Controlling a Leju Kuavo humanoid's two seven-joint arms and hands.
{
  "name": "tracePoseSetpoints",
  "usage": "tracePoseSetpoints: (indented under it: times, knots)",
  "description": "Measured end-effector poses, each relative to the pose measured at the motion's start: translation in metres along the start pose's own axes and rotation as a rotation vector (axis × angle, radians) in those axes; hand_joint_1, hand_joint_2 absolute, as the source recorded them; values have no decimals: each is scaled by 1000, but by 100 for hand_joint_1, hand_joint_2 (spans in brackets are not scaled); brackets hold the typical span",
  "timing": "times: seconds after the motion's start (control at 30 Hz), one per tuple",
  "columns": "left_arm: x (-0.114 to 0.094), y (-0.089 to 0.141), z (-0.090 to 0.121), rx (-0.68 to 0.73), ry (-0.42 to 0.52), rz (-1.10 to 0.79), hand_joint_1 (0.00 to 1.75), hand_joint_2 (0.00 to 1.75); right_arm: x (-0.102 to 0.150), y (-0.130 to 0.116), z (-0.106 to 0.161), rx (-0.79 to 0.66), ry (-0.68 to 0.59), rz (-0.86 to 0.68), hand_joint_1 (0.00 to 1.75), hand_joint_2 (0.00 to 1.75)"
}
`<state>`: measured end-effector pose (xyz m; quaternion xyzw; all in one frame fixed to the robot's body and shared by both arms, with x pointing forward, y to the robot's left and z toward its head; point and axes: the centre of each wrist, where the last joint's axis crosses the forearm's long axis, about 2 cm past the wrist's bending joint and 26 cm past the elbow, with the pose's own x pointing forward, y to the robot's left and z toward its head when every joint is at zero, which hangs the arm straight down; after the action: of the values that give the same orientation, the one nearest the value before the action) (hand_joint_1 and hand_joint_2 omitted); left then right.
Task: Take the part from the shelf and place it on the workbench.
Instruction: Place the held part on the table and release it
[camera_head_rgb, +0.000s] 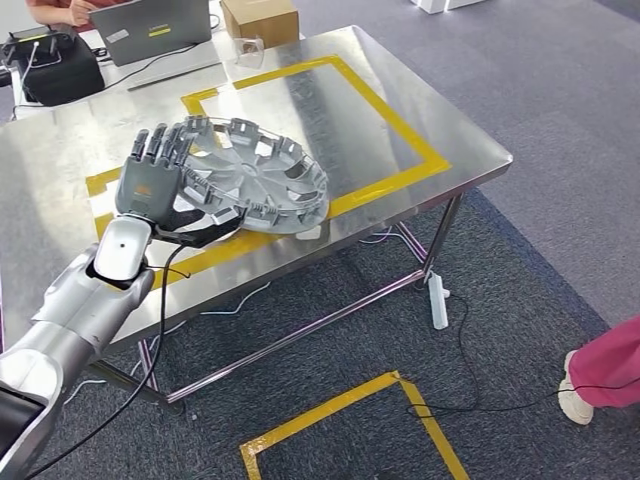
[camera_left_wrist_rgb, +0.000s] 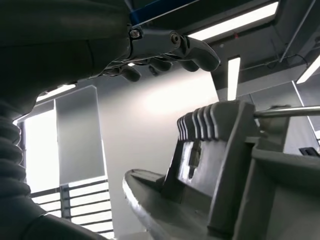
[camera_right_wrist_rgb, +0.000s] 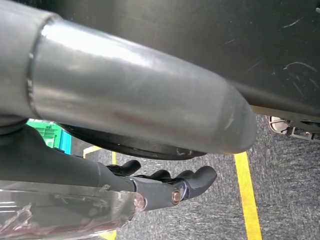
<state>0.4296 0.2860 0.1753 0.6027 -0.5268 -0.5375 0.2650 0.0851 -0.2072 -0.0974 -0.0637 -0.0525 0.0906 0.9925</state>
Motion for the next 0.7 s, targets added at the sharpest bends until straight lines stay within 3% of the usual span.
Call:
tracePoseSetpoints:
  times: [0.7]
  knots:
    - [-7, -1, 2, -32, -8, 5, 0, 0, 0, 0, 0, 7, 1, -5, 0, 0]
